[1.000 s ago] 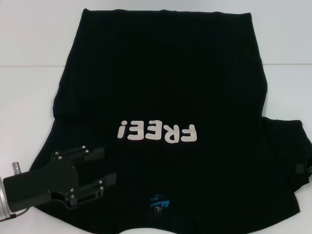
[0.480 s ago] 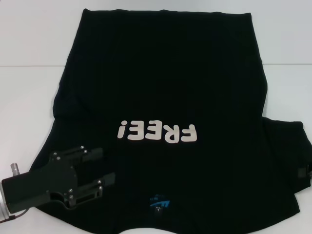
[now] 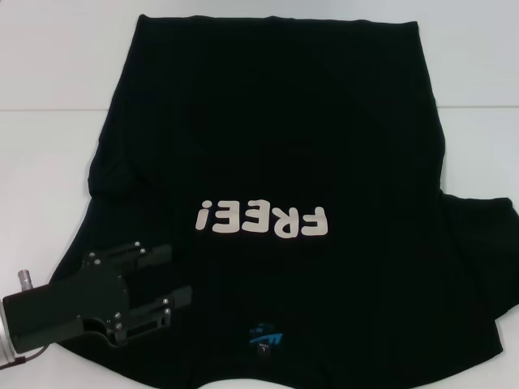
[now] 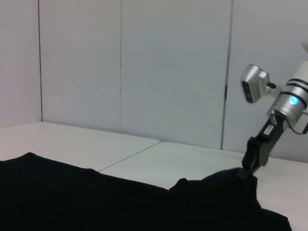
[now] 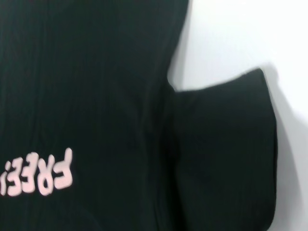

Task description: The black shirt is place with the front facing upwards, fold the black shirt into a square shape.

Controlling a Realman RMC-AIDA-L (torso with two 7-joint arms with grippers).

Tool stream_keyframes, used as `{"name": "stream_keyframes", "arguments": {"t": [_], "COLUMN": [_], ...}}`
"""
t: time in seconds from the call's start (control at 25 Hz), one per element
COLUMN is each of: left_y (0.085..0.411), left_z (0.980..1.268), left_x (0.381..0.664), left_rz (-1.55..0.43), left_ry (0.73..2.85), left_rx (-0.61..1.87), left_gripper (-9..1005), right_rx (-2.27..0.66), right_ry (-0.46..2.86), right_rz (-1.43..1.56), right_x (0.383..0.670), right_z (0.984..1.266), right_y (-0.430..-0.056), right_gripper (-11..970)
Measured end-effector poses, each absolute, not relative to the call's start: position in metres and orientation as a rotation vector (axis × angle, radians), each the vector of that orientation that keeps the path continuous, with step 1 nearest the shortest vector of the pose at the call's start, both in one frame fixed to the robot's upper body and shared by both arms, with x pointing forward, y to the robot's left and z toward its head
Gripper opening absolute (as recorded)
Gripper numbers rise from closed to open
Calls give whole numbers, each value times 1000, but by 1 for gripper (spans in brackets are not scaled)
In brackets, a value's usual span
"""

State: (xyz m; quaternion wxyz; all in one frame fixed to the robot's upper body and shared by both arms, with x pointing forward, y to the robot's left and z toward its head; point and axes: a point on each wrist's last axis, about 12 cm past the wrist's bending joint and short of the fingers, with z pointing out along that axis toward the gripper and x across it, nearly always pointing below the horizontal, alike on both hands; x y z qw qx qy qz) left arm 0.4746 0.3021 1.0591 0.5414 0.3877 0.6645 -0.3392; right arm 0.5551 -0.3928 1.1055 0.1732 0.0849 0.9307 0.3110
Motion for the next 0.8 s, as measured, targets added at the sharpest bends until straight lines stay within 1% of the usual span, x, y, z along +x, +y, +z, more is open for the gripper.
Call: {"name": "stream_keyframes", "arguments": {"t": [0.36,0.6,0.8], "left_y": [302,303,303], "left_z": [1060,1060,1060], "left_x": [476,476,476], "left_rz": [-805,-801,-802], "left_ry": [1578,1579,1579], "left_rx": [923,922,922], "left_gripper": [640,640,640], "right_rx": [178,54,-87], "right_ry": [2534,2540,2592], "right_rz": [904,966,980], "right_x": [568,581,592], "right_z": [1131,1139,1137], "right_y": [-392,-366,-331], "right_gripper": [40,54,66]}}
